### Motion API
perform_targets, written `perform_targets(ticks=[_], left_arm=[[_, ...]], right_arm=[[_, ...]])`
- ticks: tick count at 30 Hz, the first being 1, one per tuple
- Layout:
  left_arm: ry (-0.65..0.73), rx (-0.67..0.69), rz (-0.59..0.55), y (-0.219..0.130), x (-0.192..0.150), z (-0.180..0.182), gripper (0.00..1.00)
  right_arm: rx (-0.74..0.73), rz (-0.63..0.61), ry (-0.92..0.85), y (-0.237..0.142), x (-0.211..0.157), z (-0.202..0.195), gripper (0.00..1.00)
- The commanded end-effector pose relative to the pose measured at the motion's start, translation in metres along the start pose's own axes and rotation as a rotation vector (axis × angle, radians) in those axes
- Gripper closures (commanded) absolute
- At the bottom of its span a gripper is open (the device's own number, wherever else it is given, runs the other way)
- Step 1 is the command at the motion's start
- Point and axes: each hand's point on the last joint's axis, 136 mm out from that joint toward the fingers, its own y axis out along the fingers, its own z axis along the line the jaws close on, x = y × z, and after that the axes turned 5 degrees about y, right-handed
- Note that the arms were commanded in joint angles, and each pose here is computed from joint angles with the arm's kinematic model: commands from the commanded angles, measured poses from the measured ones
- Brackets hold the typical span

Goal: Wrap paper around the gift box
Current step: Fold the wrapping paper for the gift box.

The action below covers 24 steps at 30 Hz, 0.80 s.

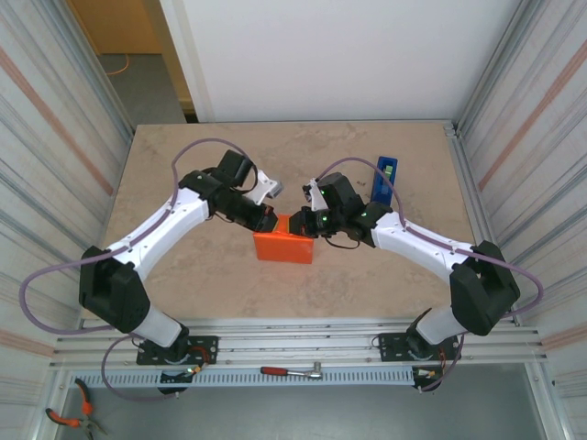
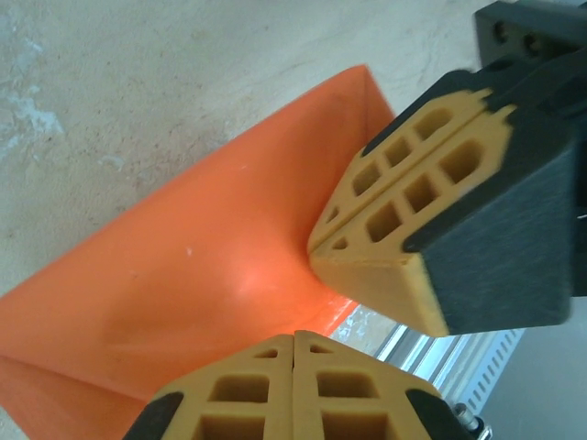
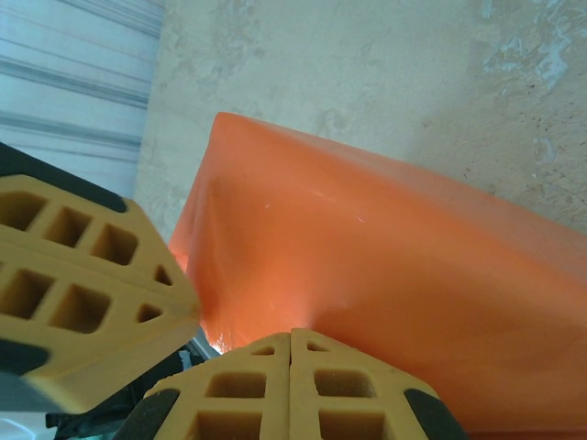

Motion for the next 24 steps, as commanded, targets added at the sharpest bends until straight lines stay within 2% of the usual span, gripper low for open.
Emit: perform_targets(ticks=[1,9,16,20,24], left_arm=[[0.000,0.036,0.050,0.007,-0.018,0.008,1.00],[-0.013,0.053,0.075,0.016,-0.033,0.015,1.00],[-0.020,0.050,0.082,0.022,-0.037,0.018,1.00],[-0.022,0.042,0.084,0.024,-0.037,0.017,1.00],[-0.022,0.037,0.082,0.025,-0.037,0.017,1.00]], right_arm=[[-0.188,0.099,0.062,0.010,-0.035,-0.055,1.00],[-0.154,0.066,0.049,0.001,-0.023,-0.038,1.00],[-0.049,-0.074,-0.011,-0.039,0.001,0.007,1.00],[-0.010,-0.075,-0.028,-0.054,-0.012,0.015,1.00],[-0.013,-0.049,-0.018,-0.055,-0.035,0.007,1.00]])
